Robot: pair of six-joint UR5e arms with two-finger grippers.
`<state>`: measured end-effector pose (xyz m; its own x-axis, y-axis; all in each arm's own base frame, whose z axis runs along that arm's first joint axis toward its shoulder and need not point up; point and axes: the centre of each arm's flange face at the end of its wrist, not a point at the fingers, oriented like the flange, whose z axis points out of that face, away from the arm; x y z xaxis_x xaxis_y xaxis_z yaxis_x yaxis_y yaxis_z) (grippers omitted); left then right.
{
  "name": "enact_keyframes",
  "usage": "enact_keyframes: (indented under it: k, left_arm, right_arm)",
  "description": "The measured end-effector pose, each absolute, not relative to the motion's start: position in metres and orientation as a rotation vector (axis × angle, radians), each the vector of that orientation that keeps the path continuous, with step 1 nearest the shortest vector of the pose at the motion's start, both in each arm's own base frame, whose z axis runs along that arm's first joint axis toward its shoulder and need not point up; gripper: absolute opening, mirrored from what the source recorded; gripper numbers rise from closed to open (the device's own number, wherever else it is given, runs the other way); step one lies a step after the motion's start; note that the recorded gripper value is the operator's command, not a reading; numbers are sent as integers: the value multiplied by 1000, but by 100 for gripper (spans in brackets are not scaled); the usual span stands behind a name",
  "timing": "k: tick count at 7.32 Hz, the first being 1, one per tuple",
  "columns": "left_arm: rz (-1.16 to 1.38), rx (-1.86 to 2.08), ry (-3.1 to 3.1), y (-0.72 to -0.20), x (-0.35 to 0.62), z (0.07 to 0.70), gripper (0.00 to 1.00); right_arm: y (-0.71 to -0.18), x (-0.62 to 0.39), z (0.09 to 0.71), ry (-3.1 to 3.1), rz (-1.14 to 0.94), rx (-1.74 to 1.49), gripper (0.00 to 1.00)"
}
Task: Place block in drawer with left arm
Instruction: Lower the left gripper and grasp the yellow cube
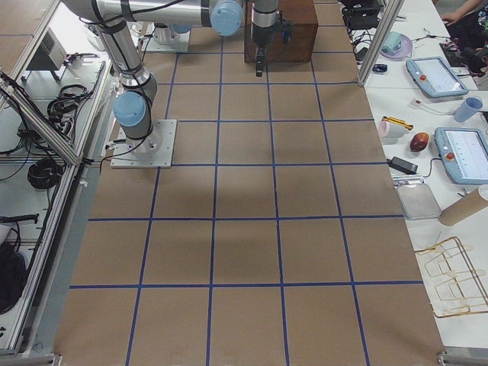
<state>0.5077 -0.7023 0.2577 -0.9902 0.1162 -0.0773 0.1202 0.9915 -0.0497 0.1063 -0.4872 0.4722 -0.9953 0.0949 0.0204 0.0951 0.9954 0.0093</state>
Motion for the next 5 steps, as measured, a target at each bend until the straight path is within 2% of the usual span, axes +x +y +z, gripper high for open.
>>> enact_keyframes:
  k: [5]
  left_arm:
    - [-134,283,3022,-709,533,212,100]
  right_arm:
    - [-487,106,472,-3118,-16,-148,100]
